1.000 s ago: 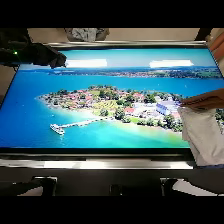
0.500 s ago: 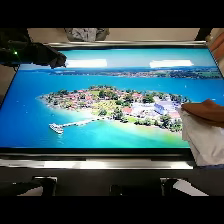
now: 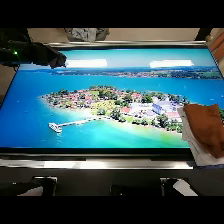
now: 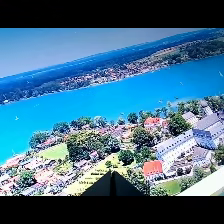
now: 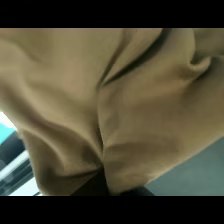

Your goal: Fold the shirts.

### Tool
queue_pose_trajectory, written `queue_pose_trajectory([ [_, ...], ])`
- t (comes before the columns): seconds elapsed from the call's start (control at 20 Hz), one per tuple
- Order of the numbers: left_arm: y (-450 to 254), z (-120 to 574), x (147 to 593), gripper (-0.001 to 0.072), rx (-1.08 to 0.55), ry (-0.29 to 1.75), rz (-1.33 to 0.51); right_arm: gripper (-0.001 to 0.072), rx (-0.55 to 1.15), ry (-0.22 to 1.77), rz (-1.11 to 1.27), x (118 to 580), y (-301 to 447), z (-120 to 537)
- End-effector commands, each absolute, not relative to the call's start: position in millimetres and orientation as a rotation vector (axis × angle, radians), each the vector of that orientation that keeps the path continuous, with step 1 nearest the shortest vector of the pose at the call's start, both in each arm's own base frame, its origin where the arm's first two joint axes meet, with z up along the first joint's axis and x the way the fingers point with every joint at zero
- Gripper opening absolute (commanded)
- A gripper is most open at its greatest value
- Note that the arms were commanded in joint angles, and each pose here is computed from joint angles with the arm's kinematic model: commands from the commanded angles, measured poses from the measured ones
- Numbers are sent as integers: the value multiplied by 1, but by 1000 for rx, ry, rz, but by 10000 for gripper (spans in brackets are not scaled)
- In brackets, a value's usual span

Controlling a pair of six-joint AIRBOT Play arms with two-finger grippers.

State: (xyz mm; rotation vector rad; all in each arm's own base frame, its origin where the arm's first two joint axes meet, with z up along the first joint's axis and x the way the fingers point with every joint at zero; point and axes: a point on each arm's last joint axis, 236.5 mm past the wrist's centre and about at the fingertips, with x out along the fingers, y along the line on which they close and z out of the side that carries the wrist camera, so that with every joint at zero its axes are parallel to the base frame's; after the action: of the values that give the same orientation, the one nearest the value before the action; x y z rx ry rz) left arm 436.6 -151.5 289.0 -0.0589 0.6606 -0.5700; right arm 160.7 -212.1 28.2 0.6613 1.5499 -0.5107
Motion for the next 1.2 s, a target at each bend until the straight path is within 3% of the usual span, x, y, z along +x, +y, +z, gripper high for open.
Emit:
queue_pose_trajectory([
  [0.0,-151,289,436,23,-60,660,-569,45,654,1574,-531,152,-211,7],
  [0.1,-151,289,436,23,-63,661,-568,46,673,1586,-542,149,-208,7],
  [0.15,-151,289,436,23,-64,661,-568,98,685,1585,-552,149,-208,8],
  [0.25,-151,289,436,23,-69,663,-566,529,681,1576,-557,150,-210,9],
  [0.3,-151,289,436,23,-69,663,-566,696,608,1588,-497,150,-213,15],
  [0.35,-151,290,436,23,-69,662,-566,704,512,1591,-436,152,-220,29],
  [0.45,-151,295,435,22,-65,649,-566,697,357,1483,-543,164,-262,77],
  [0.6,-123,314,447,21,25,586,-441,636,55,823,-663,267,-332,238],
  [0.65,-96,319,462,20,55,558,-303,621,-55,604,-606,308,-321,301],
  [0.75,-41,323,494,20,127,497,-11,621,-255,403,-425,378,-256,365],
  [0.9,-11,255,507,25,277,700,168,623,-416,552,-6,458,-98,304],
  [0.95,-12,215,497,114,266,849,173,627,-425,645,116,470,-47,268],
  [1.0,-19,167,476,475,197,1033,182,631,-417,739,222,476,-1,233],
  [1.05,-33,124,448,693,140,1223,149,641,-391,846,317,475,39,196],
  [1.1,-52,94,428,704,114,1340,67,704,-345,965,386,469,68,159],
  [1.15,-70,76,414,704,78,1385,-9,703,-295,1085,462,456,90,128],
])
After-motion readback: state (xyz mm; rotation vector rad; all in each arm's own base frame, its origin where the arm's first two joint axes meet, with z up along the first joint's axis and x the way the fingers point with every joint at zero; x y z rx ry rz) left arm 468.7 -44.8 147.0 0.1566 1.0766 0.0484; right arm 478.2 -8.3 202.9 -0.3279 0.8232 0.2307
